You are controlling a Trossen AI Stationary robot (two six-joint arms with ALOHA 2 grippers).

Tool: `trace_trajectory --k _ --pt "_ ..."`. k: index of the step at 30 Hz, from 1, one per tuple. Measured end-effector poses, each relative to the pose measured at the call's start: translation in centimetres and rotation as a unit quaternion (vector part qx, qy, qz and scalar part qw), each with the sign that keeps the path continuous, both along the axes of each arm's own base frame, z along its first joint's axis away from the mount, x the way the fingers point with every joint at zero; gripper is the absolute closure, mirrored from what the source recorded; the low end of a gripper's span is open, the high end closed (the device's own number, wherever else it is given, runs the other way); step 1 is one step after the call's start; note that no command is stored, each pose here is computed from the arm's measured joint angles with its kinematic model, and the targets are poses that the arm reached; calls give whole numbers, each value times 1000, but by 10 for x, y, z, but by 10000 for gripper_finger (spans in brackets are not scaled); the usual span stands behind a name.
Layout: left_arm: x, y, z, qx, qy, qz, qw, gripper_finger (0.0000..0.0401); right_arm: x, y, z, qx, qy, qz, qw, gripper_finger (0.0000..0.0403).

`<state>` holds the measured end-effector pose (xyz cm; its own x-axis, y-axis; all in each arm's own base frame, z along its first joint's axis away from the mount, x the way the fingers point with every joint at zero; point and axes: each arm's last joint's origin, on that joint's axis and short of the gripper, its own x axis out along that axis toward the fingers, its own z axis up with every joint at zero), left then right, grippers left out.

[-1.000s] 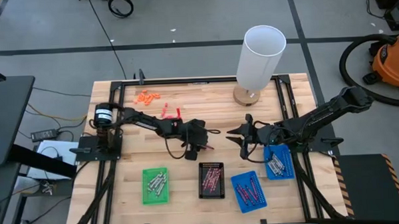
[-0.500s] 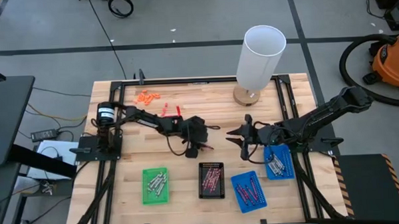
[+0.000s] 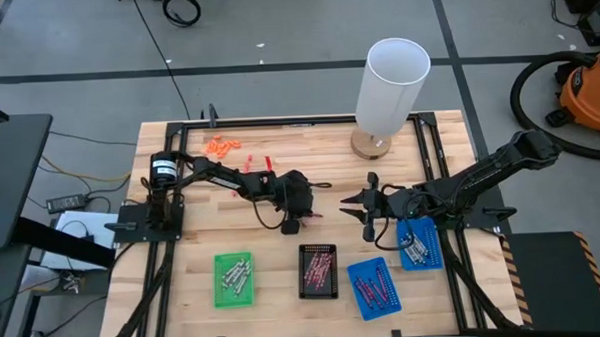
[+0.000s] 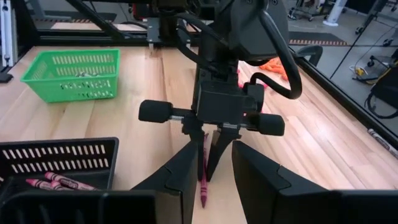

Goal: Sort crayons
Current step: Put the red crayon into the left blue bin

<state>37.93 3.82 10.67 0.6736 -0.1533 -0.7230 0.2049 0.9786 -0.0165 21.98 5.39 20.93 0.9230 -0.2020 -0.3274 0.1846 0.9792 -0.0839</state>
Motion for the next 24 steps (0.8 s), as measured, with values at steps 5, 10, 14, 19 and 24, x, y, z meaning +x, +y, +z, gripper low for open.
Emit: trace_trajectory --k 5,10,14,19,24 --pt "0 0 -1 4 2 3 1000 383 0 0 0 0 0 0 1000 294" --pt "-1 -1 5 24 -7 13 1000 381 0 0 0 2 0 -1 1000 294" --pt "-1 -1 15 48 -22 24 998 381 0 -1 2 -8 -9 -12 1000 294" --pt "-1 -1 36 88 -60 32 994 381 4 -1 17 -53 -75 -21 996 294" --pt "3 -1 55 94 -122 37 987 381 5 -3 33 -92 -139 -29 986 292"
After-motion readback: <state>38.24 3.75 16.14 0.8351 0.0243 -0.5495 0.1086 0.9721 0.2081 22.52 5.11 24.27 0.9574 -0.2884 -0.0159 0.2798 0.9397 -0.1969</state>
